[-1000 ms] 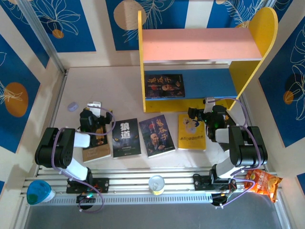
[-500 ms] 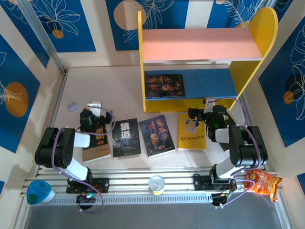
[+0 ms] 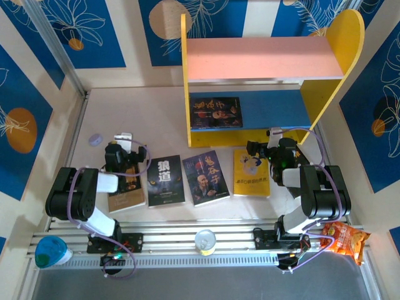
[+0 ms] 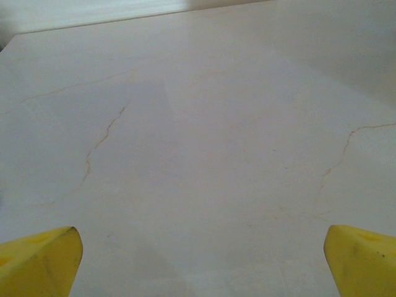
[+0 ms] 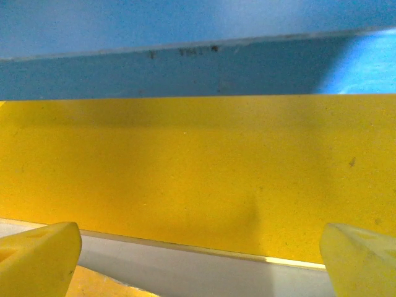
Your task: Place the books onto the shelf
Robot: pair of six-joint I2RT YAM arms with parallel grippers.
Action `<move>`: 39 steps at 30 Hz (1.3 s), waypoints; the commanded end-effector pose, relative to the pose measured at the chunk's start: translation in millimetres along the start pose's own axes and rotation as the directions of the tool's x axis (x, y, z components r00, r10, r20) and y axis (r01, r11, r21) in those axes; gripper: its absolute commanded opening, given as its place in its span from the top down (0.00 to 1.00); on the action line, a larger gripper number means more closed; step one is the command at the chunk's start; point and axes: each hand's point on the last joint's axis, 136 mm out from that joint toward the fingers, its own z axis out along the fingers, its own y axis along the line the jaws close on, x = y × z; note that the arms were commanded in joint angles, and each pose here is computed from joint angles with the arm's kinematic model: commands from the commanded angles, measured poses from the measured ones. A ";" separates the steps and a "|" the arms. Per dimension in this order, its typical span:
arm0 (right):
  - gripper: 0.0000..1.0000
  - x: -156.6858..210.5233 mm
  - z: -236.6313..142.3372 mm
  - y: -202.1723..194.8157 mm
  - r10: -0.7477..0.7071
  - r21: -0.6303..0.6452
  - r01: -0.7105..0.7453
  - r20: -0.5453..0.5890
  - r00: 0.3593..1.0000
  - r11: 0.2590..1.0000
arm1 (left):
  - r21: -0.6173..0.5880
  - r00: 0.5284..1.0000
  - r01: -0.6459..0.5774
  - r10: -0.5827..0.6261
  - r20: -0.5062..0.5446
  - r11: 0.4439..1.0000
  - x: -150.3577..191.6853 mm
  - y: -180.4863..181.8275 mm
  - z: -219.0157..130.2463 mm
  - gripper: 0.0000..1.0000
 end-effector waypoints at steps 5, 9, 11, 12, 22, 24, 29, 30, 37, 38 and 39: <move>0.01 -28.8 -18.2 0.5 -0.006 0.034 0.003 0.075 0.997 0.999 | -0.098 0.999 0.015 -0.012 0.032 0.995 -58.3 15.0 -19.3 0.00; 0.01 -46.2 -37.9 9.1 -0.053 0.069 0.045 0.120 0.991 0.997 | -0.102 0.993 0.082 -0.072 0.096 0.991 -103.2 16.1 -44.5 0.00; 0.01 -57.3 -46.6 18.7 -0.068 0.063 0.061 0.116 0.991 0.996 | -0.059 0.986 0.139 -0.133 0.098 0.989 -125.6 10.2 -56.9 0.00; 0.01 -63.0 -50.8 27.3 -0.073 0.045 0.068 0.115 0.991 0.997 | -0.044 0.983 0.168 -0.164 0.086 0.985 -135.0 6.9 -63.5 0.00; 0.01 -58.7 -84.9 119.8 -0.090 -0.104 0.083 -0.066 0.994 0.991 | 0.076 0.975 0.222 -0.224 0.015 0.972 -154.9 -62.4 -110.5 0.00; 0.01 -49.6 -91.2 134.6 -0.062 -0.142 0.046 -0.115 0.991 0.989 | 0.091 0.975 0.222 -0.218 -0.051 0.971 -143.3 -79.4 -116.6 0.00; 0.05 -16.1 -101.7 160.0 0.053 -0.211 -0.126 -0.322 0.945 0.969 | 0.111 0.944 0.265 -0.235 -0.232 0.958 -109.2 -111.8 -134.2 0.00; 0.08 -8.3 -103.4 166.4 0.056 -0.228 -0.147 -0.363 0.930 0.962 | 0.110 0.927 0.281 -0.241 -0.286 0.953 -99.0 -116.7 -136.8 0.00; 0.20 36.2 -103.3 184.2 0.065 -0.215 -0.228 -0.578 0.814 0.950 | 0.122 0.841 0.357 -0.262 -0.473 0.926 -48.2 -154.0 -153.6 0.02; 0.21 40.4 -102.5 186.1 0.068 -0.215 -0.239 -0.594 0.802 0.947 | 0.132 0.836 0.367 -0.264 -0.480 0.921 -43.9 -160.2 -155.3 0.01; 0.22 44.5 -101.2 187.0 0.072 -0.209 -0.248 -0.608 0.790 0.946 | 0.141 0.831 0.377 -0.267 -0.488 0.916 -39.3 -165.9 -155.8 0.01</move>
